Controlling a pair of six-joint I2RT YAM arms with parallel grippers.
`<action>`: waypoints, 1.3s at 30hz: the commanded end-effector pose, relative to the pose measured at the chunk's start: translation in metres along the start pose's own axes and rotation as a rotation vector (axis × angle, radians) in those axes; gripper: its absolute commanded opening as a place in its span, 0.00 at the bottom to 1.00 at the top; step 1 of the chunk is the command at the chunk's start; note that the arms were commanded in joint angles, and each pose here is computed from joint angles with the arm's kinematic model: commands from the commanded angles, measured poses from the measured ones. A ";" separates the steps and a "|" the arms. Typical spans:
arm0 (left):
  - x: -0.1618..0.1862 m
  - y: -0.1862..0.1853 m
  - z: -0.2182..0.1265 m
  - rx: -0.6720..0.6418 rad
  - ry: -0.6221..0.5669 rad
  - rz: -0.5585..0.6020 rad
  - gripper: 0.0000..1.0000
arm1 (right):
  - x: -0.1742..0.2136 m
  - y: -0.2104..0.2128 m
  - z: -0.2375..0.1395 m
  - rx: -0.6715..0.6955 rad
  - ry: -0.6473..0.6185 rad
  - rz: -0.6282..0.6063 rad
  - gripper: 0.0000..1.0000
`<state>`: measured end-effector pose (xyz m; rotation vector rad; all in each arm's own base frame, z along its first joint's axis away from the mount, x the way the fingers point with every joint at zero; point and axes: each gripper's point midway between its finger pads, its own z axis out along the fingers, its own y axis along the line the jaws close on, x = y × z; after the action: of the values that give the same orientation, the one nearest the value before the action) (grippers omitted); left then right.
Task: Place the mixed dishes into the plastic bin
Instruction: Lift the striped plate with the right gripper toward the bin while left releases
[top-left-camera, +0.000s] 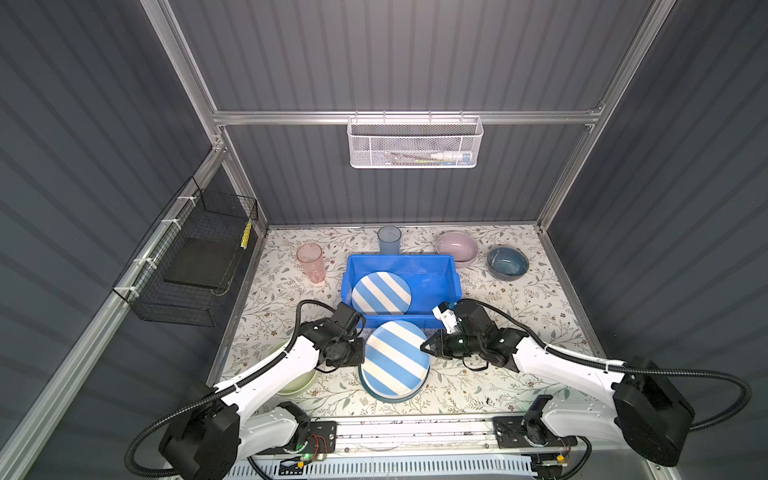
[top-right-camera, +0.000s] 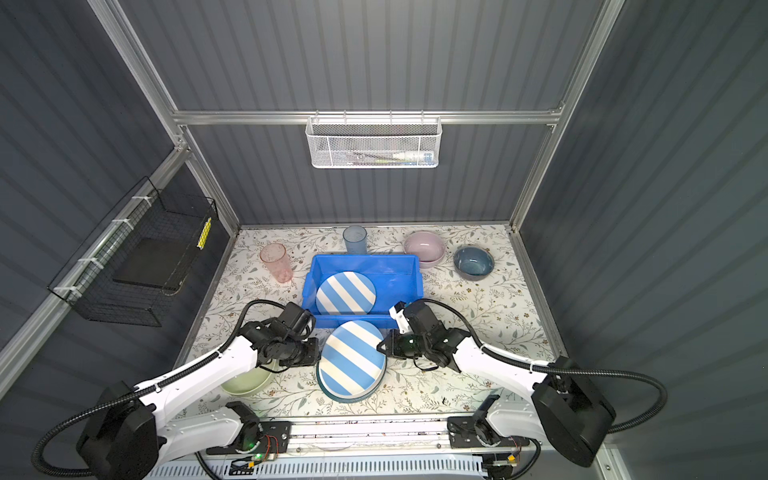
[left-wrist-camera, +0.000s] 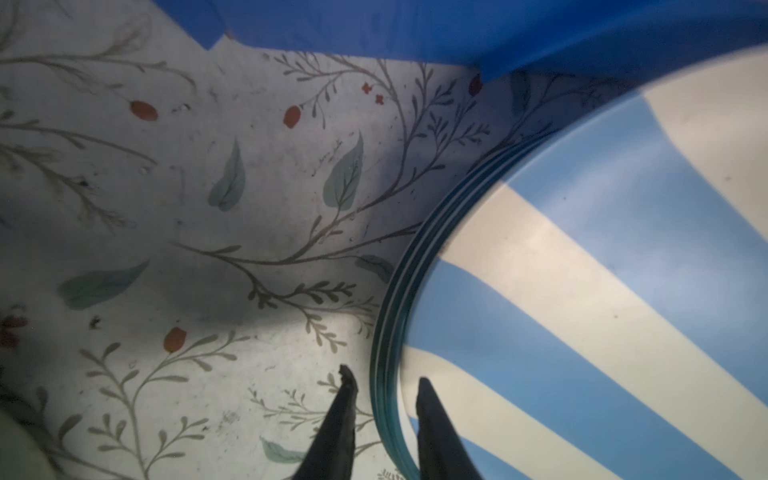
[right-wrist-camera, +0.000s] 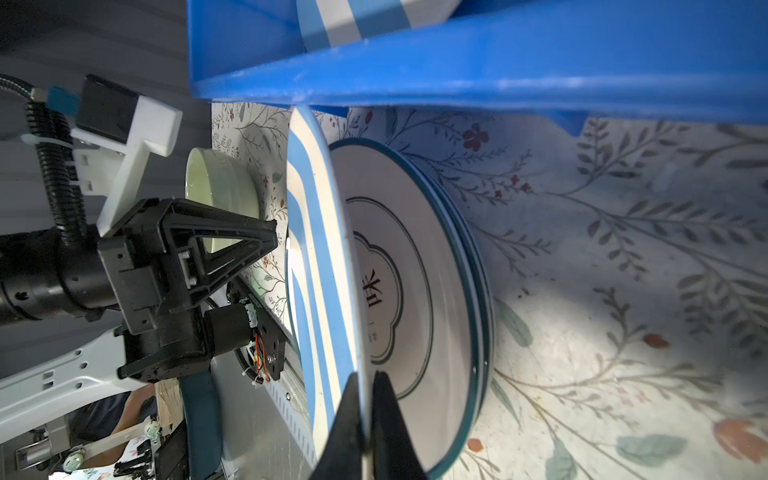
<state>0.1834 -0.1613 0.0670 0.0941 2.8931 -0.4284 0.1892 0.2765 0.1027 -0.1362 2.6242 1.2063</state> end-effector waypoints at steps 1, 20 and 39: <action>-0.007 0.000 -0.020 -0.030 -0.029 0.018 0.31 | -0.004 0.008 -0.009 0.005 -0.018 -0.035 0.05; -0.069 0.020 -0.091 -0.231 -0.218 0.018 0.57 | -0.023 0.025 -0.069 0.047 -0.104 -0.085 0.03; -0.096 0.025 -0.113 -0.189 -0.259 0.023 0.62 | -0.154 0.058 -0.108 -0.006 -0.350 -0.082 0.06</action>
<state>0.2588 -0.1068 0.1784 0.0100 2.6625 -0.1331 0.2856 0.2173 0.2278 0.0309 2.3908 1.0394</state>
